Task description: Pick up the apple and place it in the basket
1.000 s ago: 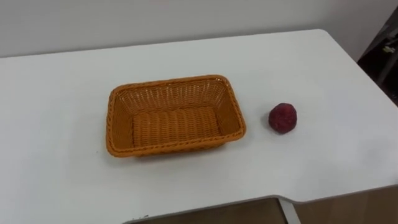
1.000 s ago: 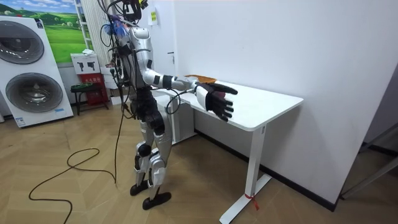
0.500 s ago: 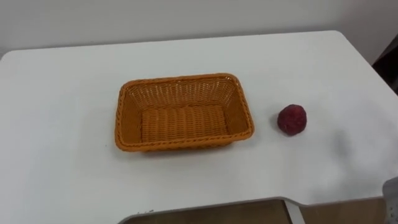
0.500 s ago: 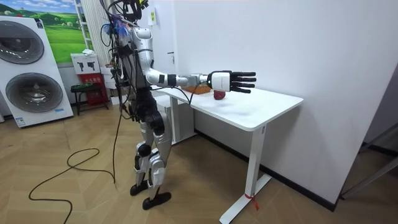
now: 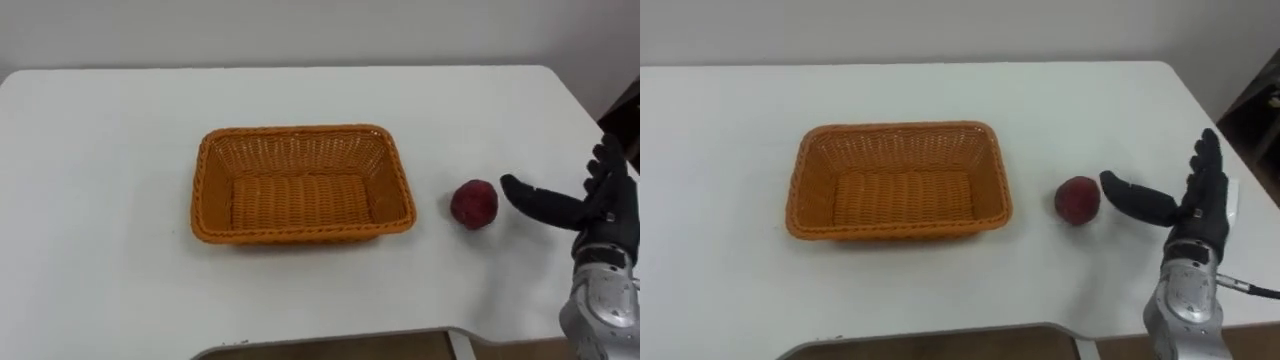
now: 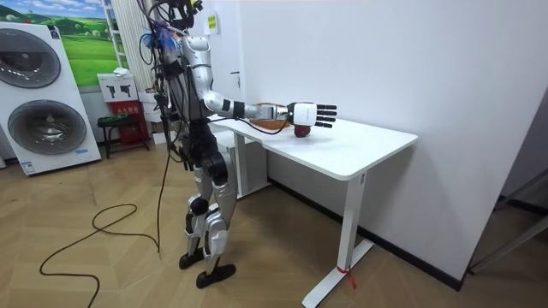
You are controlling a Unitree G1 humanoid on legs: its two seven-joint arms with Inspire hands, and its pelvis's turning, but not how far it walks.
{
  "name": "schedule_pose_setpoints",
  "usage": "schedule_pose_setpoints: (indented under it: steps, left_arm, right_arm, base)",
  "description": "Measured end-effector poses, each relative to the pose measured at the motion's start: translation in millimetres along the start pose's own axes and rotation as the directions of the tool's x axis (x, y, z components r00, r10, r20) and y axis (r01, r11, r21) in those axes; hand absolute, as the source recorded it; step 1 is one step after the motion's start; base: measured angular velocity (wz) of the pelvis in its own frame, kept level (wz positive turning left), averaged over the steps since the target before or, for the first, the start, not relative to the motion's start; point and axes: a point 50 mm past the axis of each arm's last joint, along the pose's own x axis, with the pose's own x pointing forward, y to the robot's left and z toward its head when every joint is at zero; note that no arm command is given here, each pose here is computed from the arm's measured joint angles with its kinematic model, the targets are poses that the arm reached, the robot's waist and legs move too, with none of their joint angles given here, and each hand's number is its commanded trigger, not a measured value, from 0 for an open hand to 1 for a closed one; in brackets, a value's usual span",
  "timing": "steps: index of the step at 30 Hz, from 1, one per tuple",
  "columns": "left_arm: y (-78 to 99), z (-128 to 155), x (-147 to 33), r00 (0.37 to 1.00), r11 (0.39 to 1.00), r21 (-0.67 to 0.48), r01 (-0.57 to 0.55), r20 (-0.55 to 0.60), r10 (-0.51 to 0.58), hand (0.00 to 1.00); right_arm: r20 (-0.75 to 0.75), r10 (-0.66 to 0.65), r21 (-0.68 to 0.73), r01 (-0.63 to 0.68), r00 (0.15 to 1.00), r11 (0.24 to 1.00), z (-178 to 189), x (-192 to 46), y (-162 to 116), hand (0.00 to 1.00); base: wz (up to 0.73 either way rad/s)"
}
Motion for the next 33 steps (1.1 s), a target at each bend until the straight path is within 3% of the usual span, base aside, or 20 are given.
schedule_pose_setpoints:
  steps: [17,33]
  left_arm:
    - [1.5,0,0.0,1.0,1.0,0.013,-0.003,0.002,0.003,0.0]
    - [1.5,0,0.3,1.0,1.0,0.031,-0.002,0.005,0.002,0.0]
  right_arm:
    - [0.012,0.174,-0.077,-0.173,0.985,0.982,1,-1,14,0.0]
    - [-0.091,0.217,-0.133,-0.228,0.972,0.965,-20,4,8,0.0]
  base:
    - [0.02]
    - [0.03]
